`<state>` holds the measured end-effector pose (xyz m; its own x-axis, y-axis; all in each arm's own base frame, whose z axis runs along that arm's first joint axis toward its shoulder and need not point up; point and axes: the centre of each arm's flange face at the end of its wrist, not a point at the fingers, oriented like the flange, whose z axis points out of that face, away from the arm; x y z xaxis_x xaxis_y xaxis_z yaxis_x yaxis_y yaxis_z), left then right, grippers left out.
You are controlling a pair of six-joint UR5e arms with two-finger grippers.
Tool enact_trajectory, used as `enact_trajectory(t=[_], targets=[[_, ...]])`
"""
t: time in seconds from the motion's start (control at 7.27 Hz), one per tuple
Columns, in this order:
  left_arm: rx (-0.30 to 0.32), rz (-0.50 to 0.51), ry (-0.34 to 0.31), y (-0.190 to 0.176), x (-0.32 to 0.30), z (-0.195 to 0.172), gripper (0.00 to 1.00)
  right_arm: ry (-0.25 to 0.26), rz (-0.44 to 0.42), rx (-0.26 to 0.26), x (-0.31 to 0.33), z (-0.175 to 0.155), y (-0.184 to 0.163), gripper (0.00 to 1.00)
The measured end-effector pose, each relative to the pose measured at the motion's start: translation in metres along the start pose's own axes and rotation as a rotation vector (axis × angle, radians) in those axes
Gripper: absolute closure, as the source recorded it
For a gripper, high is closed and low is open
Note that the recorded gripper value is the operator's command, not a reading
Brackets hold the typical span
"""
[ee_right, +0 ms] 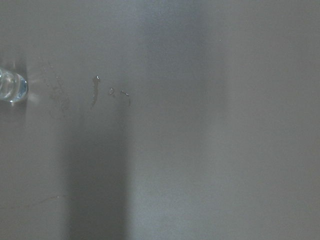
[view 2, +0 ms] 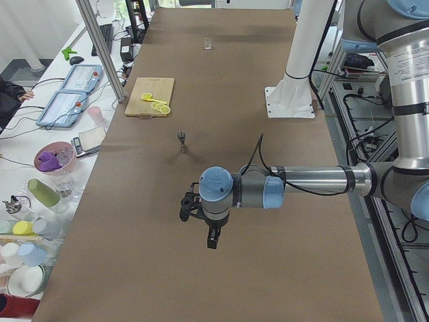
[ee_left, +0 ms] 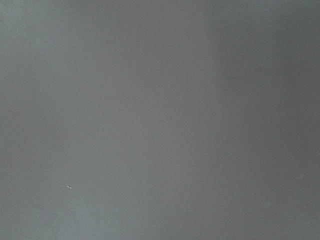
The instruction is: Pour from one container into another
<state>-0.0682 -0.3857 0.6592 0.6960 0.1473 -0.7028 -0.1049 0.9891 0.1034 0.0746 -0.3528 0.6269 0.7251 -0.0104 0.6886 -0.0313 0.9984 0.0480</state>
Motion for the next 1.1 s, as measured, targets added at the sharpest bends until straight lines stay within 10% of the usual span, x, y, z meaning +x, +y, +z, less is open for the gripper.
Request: enact_trajectory(t=[1.1], targets=[[-0.013,-0.016,0.005,-0.0006,0.003,-0.004,0.02,0.006,0.001,-0.003,0.0028,0.0023,-0.0002,0.0]])
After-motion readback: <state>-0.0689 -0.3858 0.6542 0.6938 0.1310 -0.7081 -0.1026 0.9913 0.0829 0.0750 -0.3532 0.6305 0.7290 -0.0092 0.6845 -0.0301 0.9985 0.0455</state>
